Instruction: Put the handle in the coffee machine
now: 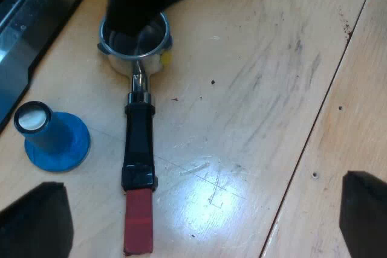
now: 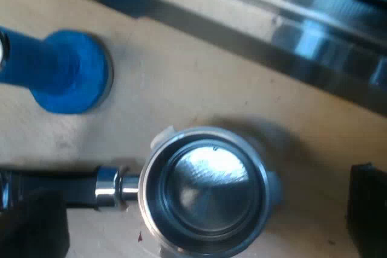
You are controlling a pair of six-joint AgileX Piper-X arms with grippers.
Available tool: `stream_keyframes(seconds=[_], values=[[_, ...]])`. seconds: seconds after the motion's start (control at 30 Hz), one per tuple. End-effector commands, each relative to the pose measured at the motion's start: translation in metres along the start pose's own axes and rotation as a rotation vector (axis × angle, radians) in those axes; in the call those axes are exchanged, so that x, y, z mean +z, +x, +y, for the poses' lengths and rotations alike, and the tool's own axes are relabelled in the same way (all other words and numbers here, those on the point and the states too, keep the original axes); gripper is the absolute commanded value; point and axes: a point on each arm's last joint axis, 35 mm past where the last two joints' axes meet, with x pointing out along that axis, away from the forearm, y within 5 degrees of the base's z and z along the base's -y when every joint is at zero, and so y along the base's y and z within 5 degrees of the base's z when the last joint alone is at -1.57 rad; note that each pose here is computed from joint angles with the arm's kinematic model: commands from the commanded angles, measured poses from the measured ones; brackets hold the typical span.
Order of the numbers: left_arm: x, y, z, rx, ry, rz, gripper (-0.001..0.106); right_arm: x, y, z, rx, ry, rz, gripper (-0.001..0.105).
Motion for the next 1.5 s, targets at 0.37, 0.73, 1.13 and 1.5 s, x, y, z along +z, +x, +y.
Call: stream_keyframes(seconds=[0.37, 0.73, 1.13, 1.5], values=[[0.001, -0.001, 0.000, 0.005, 0.003, -0.005, 0.090, -0.002, 0.033, 0.000, 0.065, 0.000, 0.048, 0.094], [0.001, -0.001, 0.000, 0.005, 0.003, -0.005, 0.090, -0.007, 0.047, 0.000, 0.072, 0.003, 0.094, 0.094], [0.001, -0.001, 0.000, 0.005, 0.003, -0.005, 0.090, -0.007, 0.047, 0.000, 0.080, -0.024, 0.094, 0.094], [0.001, -0.001, 0.000, 0.005, 0.003, -0.005, 0.090, -0.007, 0.047, 0.000, 0.072, -0.024, 0.093, 0.027]])
